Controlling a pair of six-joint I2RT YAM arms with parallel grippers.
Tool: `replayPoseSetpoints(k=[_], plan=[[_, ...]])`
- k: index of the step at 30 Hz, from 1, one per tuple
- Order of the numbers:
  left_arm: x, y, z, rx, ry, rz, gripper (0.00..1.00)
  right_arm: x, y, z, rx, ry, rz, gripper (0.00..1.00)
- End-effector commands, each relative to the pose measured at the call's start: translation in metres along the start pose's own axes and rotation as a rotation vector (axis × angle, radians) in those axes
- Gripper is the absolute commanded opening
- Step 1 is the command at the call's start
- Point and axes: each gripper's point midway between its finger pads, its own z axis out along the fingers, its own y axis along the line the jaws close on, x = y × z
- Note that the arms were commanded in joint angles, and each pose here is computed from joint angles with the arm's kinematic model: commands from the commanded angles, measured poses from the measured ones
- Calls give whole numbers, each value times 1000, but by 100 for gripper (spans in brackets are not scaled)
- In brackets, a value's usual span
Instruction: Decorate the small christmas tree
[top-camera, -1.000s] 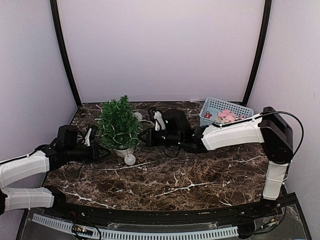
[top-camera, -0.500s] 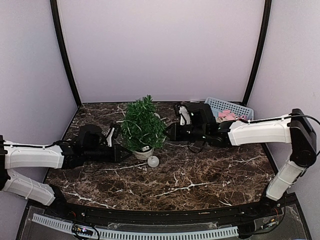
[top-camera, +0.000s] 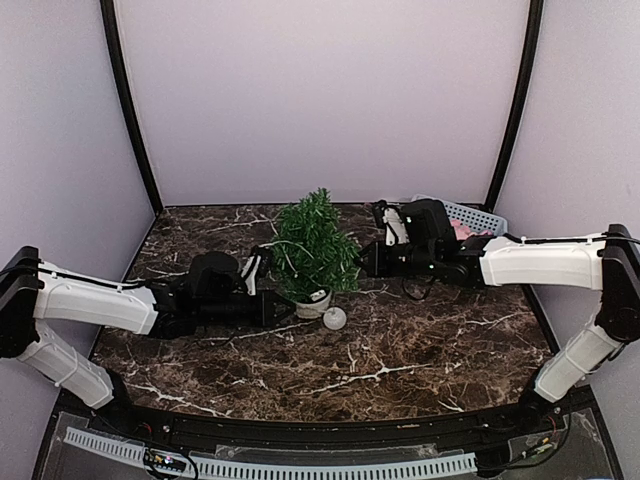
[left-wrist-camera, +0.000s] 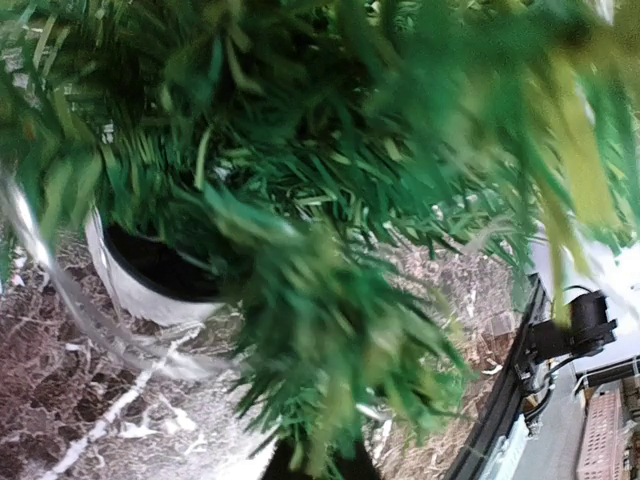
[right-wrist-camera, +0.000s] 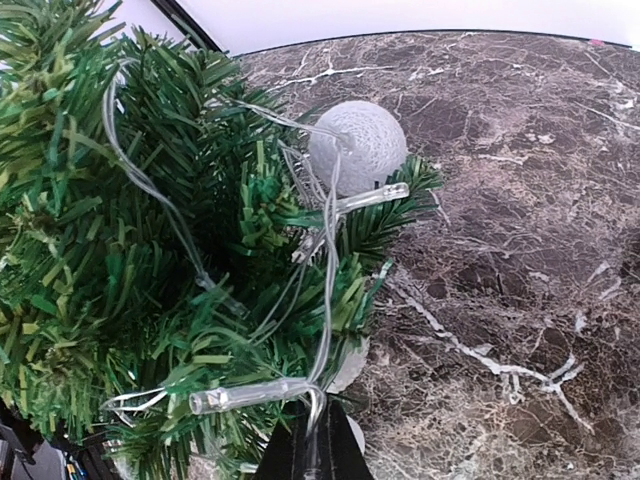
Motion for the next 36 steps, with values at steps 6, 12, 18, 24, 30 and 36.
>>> replayPoseSetpoints(k=[6,12,18,24,30,36], plan=[[-22,-6,-17,-19,-93,-7,40,-11,-1,-10,-8,-28,-14,38],[-16,14,-37,-103,-119,-37,65,-13,1,-19,-14,-30,-20,68],[-8,24,-64,-163,-105,-47,75,-10,-1,-46,10,-20,-28,85],[-36,29,-107,-232,-107,-18,88,-19,-37,-94,199,-59,-32,90],[-106,15,-127,-155,-123,46,91,-41,-101,-123,449,-96,11,91],[-174,22,-116,-143,-137,234,90,-73,-188,-115,675,-58,100,83]])
